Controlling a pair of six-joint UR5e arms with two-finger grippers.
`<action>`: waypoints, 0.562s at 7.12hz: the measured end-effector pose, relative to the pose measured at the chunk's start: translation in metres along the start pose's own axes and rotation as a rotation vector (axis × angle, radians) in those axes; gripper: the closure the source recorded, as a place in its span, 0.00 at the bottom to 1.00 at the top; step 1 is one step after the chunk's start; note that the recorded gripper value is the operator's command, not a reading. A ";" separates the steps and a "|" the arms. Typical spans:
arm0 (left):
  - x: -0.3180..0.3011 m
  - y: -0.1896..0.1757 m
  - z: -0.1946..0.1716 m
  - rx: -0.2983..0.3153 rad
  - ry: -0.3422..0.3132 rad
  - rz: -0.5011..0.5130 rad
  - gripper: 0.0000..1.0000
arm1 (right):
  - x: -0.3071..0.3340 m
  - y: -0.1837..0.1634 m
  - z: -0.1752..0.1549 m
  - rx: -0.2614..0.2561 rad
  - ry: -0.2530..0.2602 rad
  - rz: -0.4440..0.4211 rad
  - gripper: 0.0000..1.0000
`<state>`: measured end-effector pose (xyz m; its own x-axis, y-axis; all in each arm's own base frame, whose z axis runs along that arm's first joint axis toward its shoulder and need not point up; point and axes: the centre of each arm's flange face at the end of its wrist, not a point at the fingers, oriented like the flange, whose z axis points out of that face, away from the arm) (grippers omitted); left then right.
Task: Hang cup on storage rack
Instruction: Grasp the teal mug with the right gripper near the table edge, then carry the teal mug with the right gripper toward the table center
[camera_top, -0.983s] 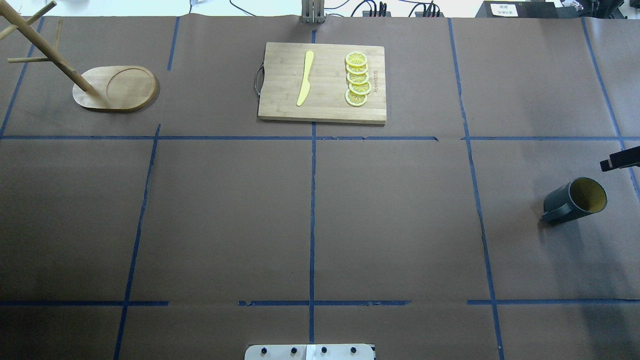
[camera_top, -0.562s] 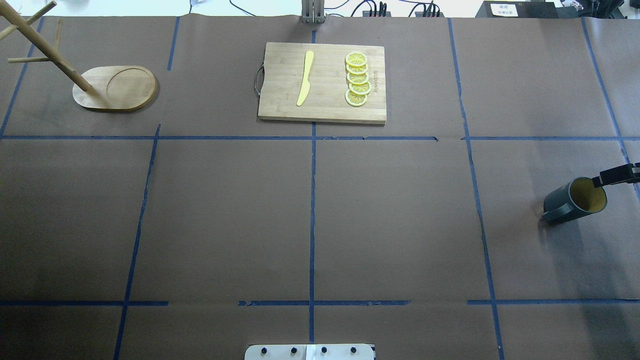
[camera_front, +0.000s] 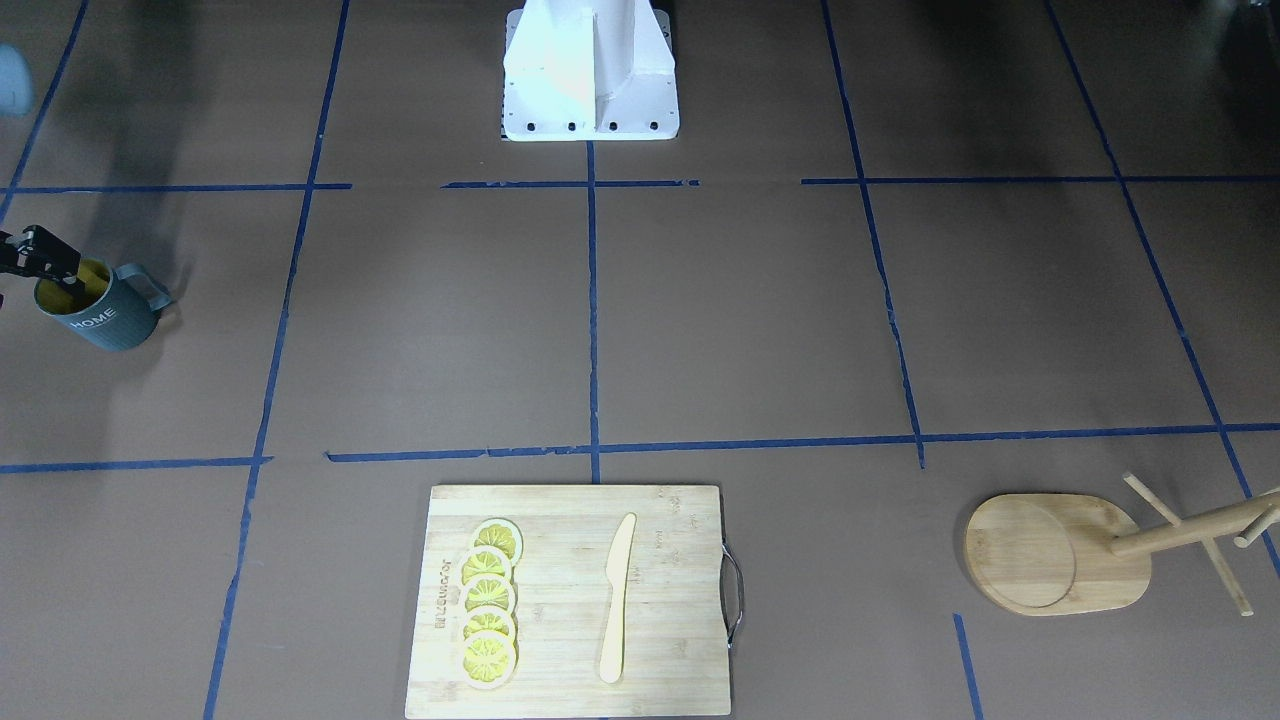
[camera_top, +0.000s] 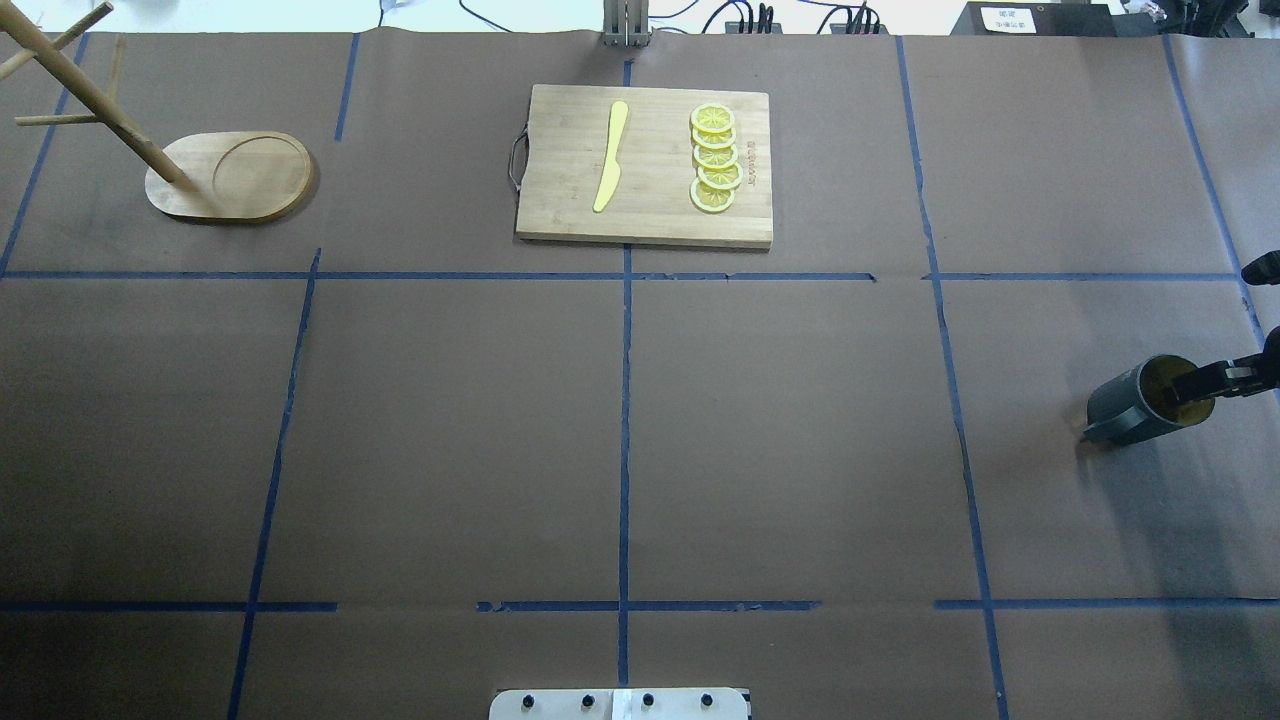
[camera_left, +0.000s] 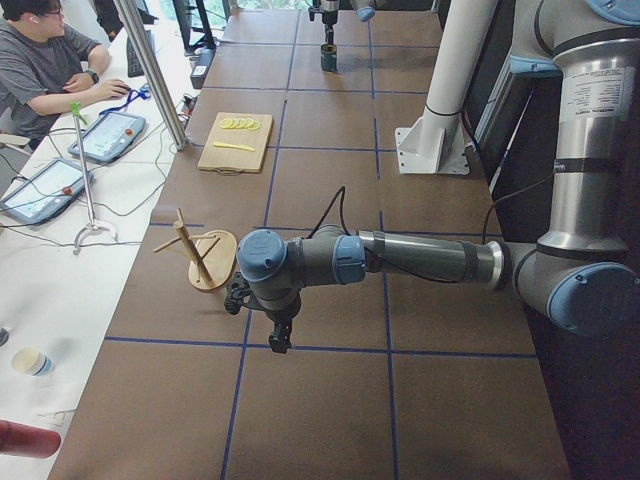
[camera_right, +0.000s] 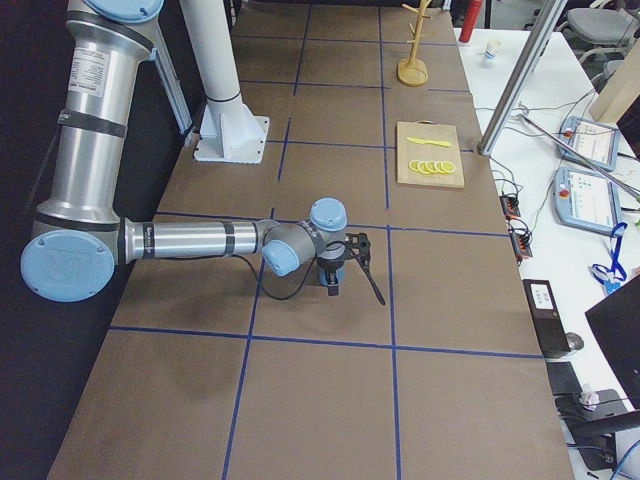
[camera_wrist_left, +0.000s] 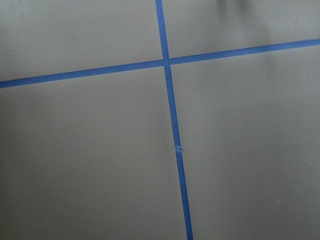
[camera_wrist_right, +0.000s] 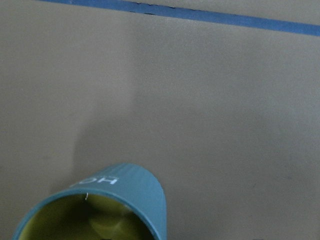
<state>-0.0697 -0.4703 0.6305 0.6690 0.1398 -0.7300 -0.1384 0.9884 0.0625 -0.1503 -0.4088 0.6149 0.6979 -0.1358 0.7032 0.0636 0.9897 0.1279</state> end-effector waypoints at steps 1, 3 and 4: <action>0.000 0.000 0.000 0.000 0.000 0.000 0.00 | -0.001 0.001 0.004 -0.008 0.003 -0.002 0.63; 0.001 0.000 -0.001 0.001 0.000 0.001 0.00 | -0.006 -0.004 0.013 -0.009 0.017 -0.013 0.99; 0.001 0.000 -0.001 0.003 -0.001 0.002 0.00 | -0.009 -0.008 0.014 -0.005 0.019 -0.017 1.00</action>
<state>-0.0701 -0.4704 0.6289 0.6691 0.1415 -0.7296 -0.1375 0.9883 0.0655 -0.1670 -0.4159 0.6180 0.7104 -0.1520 0.6872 0.0793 0.9875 0.1364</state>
